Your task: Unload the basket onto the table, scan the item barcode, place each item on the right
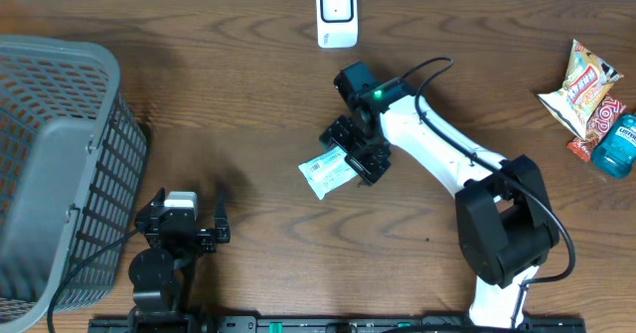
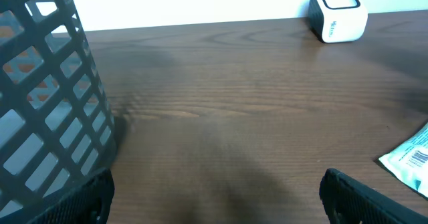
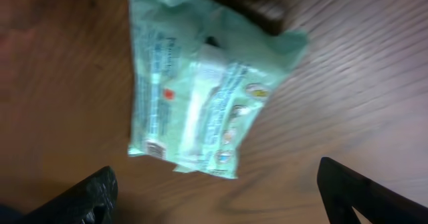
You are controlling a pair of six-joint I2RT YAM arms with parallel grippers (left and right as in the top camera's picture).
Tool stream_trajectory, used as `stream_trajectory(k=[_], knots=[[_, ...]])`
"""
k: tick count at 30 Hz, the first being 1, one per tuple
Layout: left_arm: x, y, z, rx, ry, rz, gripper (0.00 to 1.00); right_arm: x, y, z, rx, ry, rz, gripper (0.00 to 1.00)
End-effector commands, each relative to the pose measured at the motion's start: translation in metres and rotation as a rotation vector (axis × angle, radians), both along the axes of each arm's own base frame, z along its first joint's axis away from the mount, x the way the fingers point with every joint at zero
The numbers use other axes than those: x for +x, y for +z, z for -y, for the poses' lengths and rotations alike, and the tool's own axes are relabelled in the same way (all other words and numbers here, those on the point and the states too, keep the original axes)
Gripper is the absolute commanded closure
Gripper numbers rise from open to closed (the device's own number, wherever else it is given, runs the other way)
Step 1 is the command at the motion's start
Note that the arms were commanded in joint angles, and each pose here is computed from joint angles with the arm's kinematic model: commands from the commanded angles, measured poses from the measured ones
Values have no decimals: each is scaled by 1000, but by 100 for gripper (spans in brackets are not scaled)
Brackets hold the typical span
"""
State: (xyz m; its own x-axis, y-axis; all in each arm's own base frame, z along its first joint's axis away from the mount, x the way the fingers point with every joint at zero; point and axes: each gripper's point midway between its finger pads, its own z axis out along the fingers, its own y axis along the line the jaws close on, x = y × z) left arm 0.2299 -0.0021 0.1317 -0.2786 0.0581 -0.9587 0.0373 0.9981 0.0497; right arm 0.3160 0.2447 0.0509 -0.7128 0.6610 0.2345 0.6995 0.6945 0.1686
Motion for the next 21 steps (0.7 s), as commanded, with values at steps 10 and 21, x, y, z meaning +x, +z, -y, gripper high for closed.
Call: stream_trajectory(k=[10,21], knots=[[-2,-12,0,9,-4,-37,2,1,-32,17,-141,-109,-10,32],[-2,-12,0,9,-4,-37,2,-20,-81,34,-188,-119,-6,59]])
